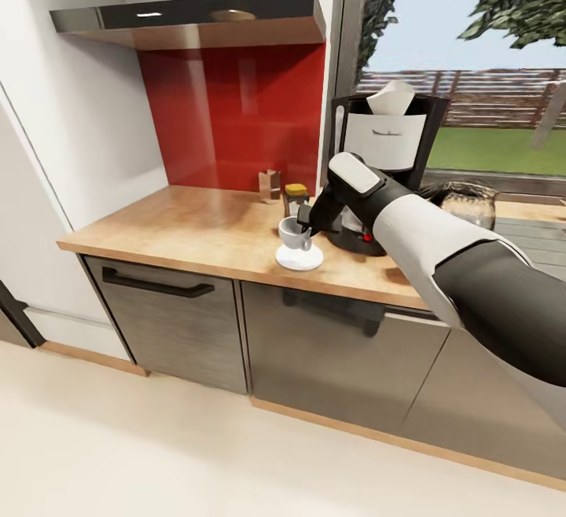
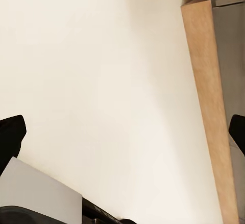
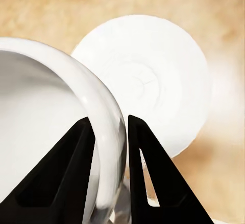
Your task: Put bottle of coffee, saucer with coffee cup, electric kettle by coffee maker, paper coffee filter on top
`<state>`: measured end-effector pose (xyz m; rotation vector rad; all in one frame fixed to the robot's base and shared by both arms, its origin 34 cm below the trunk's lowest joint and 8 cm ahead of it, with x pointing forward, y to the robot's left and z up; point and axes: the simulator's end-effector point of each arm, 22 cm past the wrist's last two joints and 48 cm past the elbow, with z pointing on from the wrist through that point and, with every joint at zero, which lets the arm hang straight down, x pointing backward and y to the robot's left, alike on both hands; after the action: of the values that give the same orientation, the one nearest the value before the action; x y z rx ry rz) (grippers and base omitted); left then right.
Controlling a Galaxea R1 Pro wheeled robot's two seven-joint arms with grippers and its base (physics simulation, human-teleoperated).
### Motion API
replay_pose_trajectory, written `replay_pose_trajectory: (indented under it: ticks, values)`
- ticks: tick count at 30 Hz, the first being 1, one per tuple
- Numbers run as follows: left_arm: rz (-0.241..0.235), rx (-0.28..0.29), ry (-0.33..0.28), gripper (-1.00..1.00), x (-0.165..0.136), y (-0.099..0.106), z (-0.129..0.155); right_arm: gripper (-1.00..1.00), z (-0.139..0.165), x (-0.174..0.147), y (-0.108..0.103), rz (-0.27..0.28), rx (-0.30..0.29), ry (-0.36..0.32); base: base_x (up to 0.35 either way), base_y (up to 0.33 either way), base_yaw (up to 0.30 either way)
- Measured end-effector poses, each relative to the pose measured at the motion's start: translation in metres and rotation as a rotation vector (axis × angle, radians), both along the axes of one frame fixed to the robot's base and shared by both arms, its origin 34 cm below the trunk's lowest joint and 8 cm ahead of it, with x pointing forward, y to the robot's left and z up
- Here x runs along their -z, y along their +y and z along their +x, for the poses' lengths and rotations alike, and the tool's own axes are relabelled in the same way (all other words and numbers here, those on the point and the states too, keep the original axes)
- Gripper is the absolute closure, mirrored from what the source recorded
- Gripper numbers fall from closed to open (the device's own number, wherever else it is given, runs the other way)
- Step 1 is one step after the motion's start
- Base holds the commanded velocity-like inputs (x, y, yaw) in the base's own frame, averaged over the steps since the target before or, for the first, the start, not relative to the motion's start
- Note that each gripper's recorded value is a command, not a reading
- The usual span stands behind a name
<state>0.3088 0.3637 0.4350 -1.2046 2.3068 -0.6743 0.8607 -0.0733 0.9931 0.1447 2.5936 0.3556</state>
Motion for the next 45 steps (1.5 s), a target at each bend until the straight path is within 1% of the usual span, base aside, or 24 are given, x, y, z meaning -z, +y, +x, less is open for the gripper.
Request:
replay_pose_trajectory:
  ticks: [16,32,45]
  values:
    - [0.0,0.0,0.0,-1.0,0.0,0.0,0.0,1.0,0.0,0.0,0.0,-0.001,0.001,0.001,0.01,-0.003,0.0]
    - [0.0,0.0,-0.001,-1.0,0.025,0.0,-0.003,1.0,-0.003,0.025,-0.001,0.0,0.002,-0.001,0.0,0.0,0.0]
    - [0.0,0.0,-0.001,-1.0,0.029,0.0,-0.003,1.0,-0.003,0.028,-0.001,0.001,0.002,-0.003,0.0,0.0,0.0]
